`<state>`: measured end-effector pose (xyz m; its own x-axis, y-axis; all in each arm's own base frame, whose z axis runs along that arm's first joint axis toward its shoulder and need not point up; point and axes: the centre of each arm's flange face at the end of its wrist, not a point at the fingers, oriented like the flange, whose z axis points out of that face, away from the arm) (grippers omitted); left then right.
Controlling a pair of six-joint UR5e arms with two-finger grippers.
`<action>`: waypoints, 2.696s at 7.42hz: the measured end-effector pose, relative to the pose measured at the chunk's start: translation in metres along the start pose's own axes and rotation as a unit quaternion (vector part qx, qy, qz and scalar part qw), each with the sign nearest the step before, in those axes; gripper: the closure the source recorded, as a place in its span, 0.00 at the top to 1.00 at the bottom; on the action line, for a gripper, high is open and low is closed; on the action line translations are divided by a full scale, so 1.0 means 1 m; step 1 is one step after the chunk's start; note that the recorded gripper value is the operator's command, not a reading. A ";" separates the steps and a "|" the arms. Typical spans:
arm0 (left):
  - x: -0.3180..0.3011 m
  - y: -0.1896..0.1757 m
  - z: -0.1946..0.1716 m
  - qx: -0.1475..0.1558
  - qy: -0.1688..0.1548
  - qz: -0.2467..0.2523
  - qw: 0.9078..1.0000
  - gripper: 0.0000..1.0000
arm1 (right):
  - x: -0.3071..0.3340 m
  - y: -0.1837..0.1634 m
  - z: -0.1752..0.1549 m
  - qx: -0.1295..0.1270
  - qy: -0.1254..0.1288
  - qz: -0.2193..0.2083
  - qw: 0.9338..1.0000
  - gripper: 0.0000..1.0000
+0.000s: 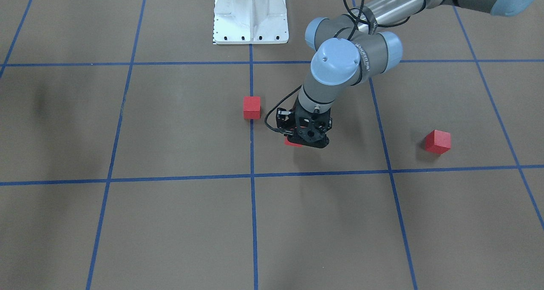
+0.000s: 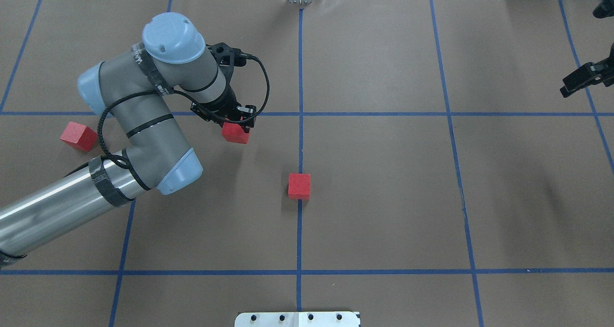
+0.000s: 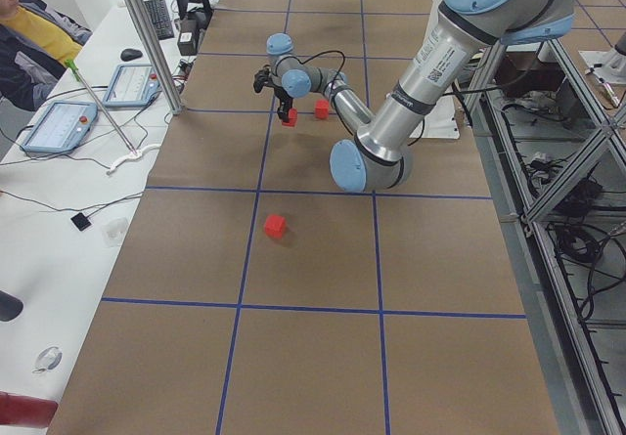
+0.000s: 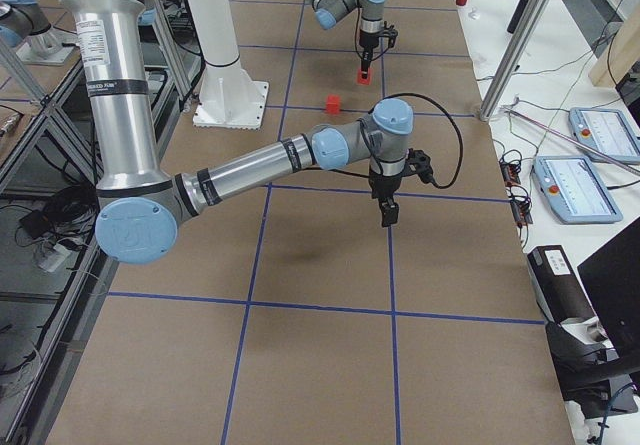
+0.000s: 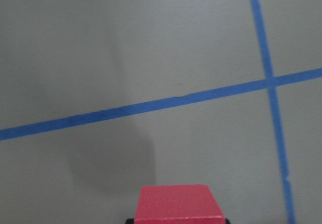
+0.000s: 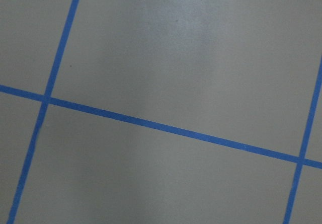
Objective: Form red blocks into L shape at center
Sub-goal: 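Carry the cube with the left gripper beside the center cube, farther from robot, then lower the cube against the center cube and hold it in place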
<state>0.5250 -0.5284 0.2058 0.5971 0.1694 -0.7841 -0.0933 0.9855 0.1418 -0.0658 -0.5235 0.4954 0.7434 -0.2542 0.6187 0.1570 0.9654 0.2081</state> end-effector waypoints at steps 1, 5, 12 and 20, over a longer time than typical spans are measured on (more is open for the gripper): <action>0.031 -0.002 0.007 0.003 -0.005 -0.008 1.000 0.12 | 0.017 0.012 0.000 -0.003 -0.001 -0.004 1.000 1.00; 0.092 0.015 0.051 0.009 -0.037 -0.010 0.999 0.15 | 0.030 0.022 0.000 -0.004 -0.001 -0.003 1.000 0.99; 0.110 0.035 0.064 -0.010 -0.067 -0.059 0.996 0.19 | 0.030 0.021 -0.001 -0.003 0.000 0.000 1.000 1.00; 0.118 0.043 0.067 -0.014 -0.063 -0.052 0.997 0.24 | 0.029 0.018 -0.003 0.000 0.002 -0.001 1.000 1.00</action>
<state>0.6452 -0.4670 0.1601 0.6996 0.0645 -0.7116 -0.0471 0.9979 0.0442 -0.0397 -0.5128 0.5145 0.7449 -0.2566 0.6158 0.1593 0.9648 0.2092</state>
